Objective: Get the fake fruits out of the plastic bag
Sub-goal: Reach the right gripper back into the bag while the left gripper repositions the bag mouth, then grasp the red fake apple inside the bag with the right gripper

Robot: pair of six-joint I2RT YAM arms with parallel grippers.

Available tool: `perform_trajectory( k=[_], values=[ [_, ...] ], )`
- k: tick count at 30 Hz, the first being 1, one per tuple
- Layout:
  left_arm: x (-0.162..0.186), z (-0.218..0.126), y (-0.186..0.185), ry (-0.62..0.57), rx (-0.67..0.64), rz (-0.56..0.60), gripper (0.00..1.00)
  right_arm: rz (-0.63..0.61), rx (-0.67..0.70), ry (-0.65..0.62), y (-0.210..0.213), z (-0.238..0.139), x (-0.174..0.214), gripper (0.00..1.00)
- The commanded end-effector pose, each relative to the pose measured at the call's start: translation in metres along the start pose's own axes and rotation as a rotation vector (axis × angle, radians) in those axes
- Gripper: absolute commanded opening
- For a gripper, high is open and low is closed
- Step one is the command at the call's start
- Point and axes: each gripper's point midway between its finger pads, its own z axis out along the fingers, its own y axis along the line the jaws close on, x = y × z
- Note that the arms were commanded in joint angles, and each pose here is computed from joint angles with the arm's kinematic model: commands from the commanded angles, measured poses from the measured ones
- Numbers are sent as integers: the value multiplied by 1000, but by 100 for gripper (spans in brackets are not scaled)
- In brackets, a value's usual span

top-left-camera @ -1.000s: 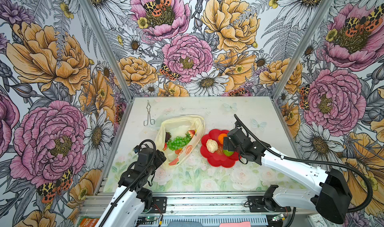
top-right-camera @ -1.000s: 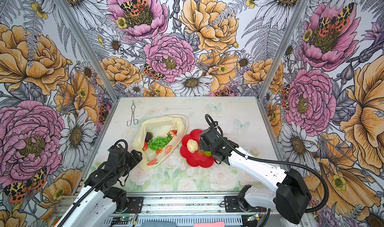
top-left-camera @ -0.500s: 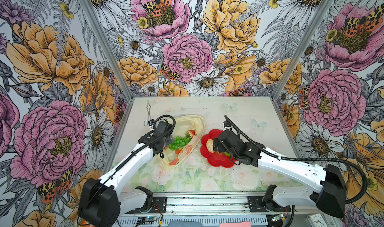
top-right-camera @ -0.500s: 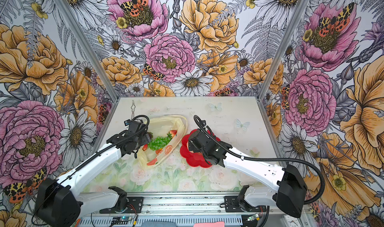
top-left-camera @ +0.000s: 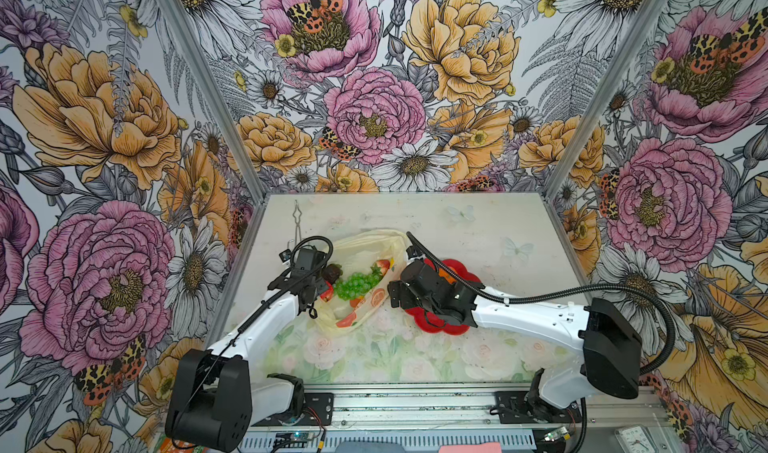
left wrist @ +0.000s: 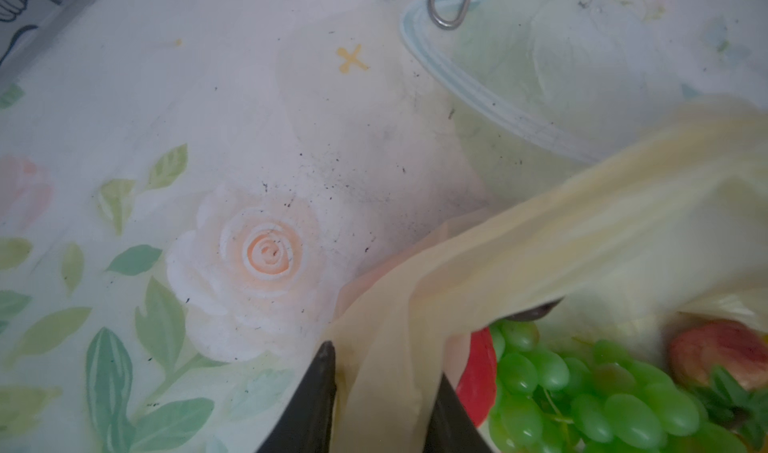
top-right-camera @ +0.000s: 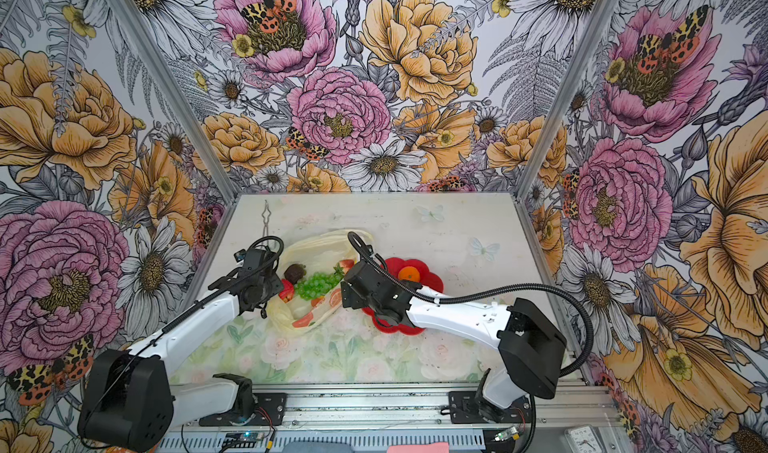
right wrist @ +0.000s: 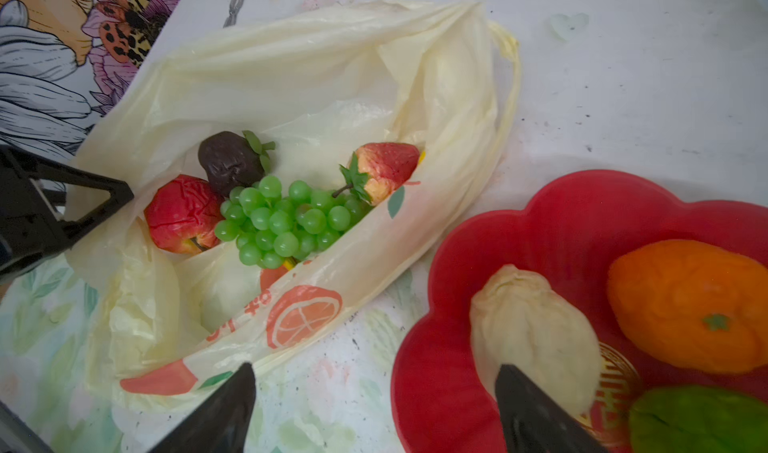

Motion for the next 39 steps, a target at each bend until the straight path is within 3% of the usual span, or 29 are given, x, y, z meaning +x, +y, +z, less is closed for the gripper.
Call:
perform_trajectory(
  k=[1, 8, 18, 25, 39],
  values=[
    [-2, 0, -2, -1, 139, -116, 22, 46, -171, -26, 53, 8, -22, 88],
    [8, 13, 23, 44, 170, -227, 13, 18, -275, 30, 116, 43, -18, 85],
    [23, 31, 22, 137, 248, -284, 6, 61, -357, 90, 158, 78, -12, 79],
    [43, 32, 11, 208, 300, -275, 3, 121, -316, 99, 155, 98, -6, 76],
    [68, 27, 2, 243, 306, -238, 3, 261, -263, 145, 138, 128, 20, 73]
  ],
)
